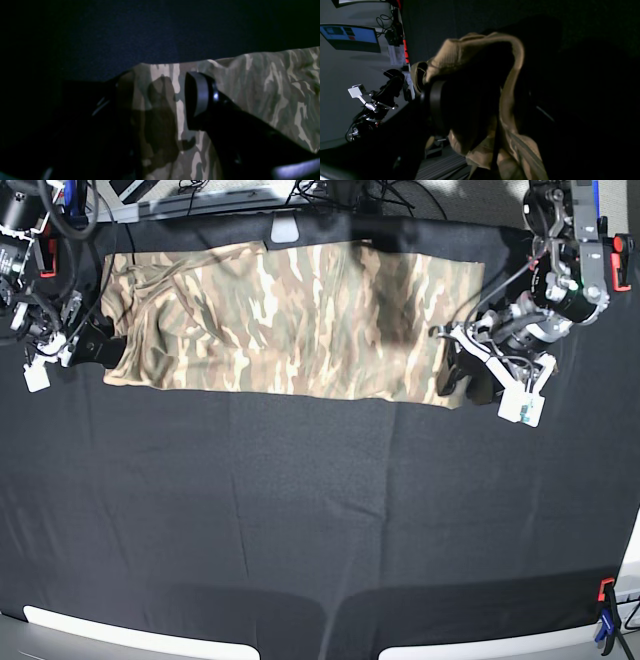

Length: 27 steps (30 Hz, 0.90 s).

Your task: Layout the t-shirt on the table in an organized manner, then fold the t-shirt properly

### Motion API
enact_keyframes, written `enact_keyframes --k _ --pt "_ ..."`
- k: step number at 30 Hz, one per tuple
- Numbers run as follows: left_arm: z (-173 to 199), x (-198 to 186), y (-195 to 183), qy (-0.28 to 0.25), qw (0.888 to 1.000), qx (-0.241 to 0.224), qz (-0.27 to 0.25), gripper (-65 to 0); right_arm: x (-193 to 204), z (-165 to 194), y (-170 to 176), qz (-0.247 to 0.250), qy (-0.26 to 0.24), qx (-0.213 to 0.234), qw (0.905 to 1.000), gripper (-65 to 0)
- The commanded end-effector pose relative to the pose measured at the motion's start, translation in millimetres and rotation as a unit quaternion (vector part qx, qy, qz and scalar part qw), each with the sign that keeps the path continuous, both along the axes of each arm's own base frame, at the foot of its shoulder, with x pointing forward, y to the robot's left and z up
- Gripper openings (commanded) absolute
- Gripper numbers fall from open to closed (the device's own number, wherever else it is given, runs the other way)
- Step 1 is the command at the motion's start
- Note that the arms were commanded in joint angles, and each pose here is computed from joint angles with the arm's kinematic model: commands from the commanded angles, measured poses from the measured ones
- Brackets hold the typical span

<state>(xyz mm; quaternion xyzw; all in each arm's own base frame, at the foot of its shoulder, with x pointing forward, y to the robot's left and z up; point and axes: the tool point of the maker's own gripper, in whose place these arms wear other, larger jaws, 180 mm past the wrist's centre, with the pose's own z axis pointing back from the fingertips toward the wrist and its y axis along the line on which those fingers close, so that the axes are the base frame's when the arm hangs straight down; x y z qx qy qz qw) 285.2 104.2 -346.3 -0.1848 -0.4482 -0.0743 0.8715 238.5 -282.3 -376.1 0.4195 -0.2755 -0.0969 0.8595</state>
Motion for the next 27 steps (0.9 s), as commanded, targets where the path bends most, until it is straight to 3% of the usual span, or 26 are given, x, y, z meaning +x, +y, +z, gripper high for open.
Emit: enact_keyframes --k 1,11,16,21,23,24,27 --pt "14.7 6.7 -1.0 -0.028 1.000 -0.006 -0.002 -34.5 9.4 14.5 -9.1 -0.002 -0.023 -0.008 0.9997 -29.9" --pt "14.7 6.7 -1.0 -0.028 1.000 -0.006 -0.002 -34.5 2.7 2.2 -9.5 0.011 0.002 -0.033 0.9994 -29.9" --pt "14.7 6.7 -1.0 -0.027 1.000 -0.006 -0.002 -34.5 -3.5 -9.8 9.7 0.049 0.025 -0.030 0.9980 -29.9" --pt "14.0 6.2 -1.0 -0.025 1.000 -0.006 -0.003 -34.5 -10.6 -40.6 19.7 0.080 0.062 -0.087 0.9911 -29.9" --pt "14.0 6.2 -1.0 -0.025 1.000 -0.006 -0.003 -34.5 -15.1 -46.4 26.3 0.097 0.072 -0.090 0.9887 -29.9" --pt "14.0 6.3 -1.0 -0.025 1.000 -0.006 -0.003 -34.5 -15.9 -47.5 28.4 0.101 0.073 -0.090 0.9881 -30.5" --pt "13.9 6.1 -0.9 -0.025 1.000 -0.005 -0.003 -34.5 -13.3 -45.9 26.4 0.094 0.068 -0.090 0.9892 -41.6"
